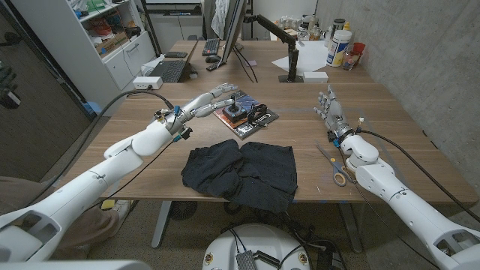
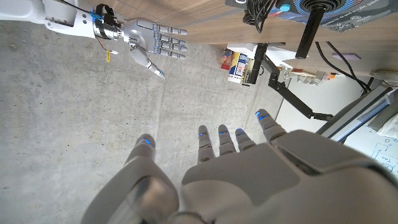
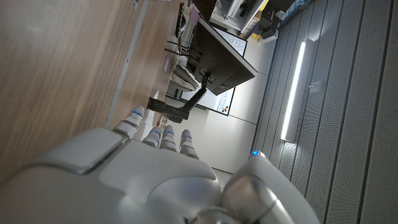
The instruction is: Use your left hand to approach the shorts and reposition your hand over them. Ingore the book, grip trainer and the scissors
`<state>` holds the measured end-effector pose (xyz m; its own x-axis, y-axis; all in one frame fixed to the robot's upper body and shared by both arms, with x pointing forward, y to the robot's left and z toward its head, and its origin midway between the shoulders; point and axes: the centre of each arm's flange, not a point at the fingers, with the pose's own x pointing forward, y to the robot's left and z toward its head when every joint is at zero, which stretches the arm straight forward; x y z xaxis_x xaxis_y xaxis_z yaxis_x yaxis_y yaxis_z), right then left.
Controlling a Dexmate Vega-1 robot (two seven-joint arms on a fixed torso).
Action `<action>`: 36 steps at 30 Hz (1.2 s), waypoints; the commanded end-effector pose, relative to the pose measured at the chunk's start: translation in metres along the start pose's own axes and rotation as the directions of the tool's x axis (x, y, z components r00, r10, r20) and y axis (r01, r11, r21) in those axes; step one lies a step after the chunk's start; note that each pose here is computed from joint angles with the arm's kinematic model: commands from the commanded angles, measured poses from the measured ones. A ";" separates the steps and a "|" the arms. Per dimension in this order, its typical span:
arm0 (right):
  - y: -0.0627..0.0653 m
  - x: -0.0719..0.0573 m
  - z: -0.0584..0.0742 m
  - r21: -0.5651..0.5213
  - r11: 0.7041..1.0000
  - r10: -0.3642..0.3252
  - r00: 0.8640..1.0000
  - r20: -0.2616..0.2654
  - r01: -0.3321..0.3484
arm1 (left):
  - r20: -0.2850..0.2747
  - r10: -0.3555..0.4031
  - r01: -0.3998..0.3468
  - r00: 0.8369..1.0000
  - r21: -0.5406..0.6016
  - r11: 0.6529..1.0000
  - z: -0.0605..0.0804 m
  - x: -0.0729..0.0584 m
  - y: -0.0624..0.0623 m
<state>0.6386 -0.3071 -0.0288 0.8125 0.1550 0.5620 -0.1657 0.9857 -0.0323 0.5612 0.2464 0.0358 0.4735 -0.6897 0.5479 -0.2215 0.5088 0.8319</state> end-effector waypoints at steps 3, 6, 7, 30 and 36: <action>0.004 -0.005 -0.001 0.002 1.000 0.000 1.000 0.000 0.000 | 0.036 -0.045 0.043 0.998 0.054 0.998 0.013 -0.003 0.002; 0.005 -0.006 -0.002 -0.001 1.000 0.000 1.000 -0.001 0.000 | 0.042 -0.053 0.050 0.998 0.066 0.997 0.016 -0.005 0.002; 0.004 -0.007 -0.002 -0.001 1.000 -0.002 1.000 0.001 0.002 | 0.047 -0.061 0.058 0.997 0.070 0.996 0.017 -0.007 0.001; 0.008 -0.008 0.002 -0.008 1.000 0.001 1.000 0.008 -0.001 | 0.075 -0.101 0.094 0.992 0.093 0.991 0.019 -0.021 -0.010; 0.008 -0.005 0.003 -0.008 1.000 0.004 1.000 0.014 -0.004 | 0.084 -0.136 0.127 0.987 0.105 0.986 0.019 -0.024 -0.011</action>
<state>0.6306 -0.3015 -0.0322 0.8071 0.1558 0.5695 -0.1640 0.9858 -0.0373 0.5392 0.2459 0.0211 0.4336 -0.7648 0.4765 -0.2519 0.4049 0.8790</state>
